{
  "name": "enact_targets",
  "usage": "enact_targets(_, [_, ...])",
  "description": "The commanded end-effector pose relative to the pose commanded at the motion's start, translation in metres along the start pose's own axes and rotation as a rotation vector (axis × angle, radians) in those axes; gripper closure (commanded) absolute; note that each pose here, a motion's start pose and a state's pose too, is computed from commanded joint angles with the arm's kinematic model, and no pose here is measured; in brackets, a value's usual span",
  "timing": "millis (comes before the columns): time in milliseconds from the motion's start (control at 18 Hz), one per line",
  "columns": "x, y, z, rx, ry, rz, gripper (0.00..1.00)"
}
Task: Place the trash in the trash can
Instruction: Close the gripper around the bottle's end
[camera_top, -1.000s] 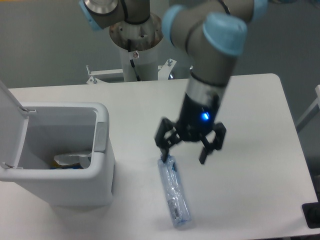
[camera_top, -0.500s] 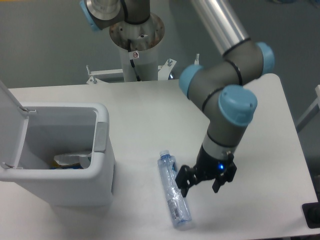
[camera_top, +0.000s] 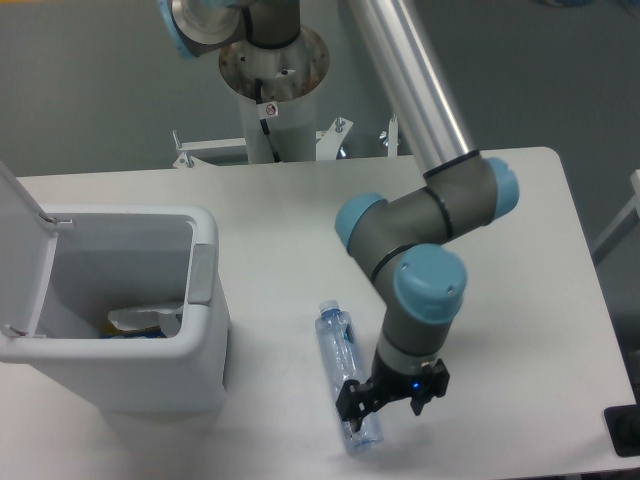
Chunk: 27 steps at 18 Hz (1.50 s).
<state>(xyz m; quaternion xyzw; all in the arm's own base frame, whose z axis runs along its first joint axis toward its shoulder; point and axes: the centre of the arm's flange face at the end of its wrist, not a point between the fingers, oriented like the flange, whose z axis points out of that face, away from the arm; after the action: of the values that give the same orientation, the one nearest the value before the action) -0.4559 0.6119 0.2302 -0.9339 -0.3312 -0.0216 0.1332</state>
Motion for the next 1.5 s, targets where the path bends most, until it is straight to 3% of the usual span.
enact_targets(500, [0.02, 0.005, 0.025, -0.017, -0.066, 0.038, 0.0])
enact_targets(1167, [0.011, 0.006, 0.047, -0.04, -0.12, 0.046, 0.04])
enact_targets(1444, [0.012, 0.009, 0.045, -0.041, -0.122, 0.043, 0.3])
enact_targets(1500, [0.012, 0.009, 0.044, -0.041, -0.122, 0.045, 0.3])
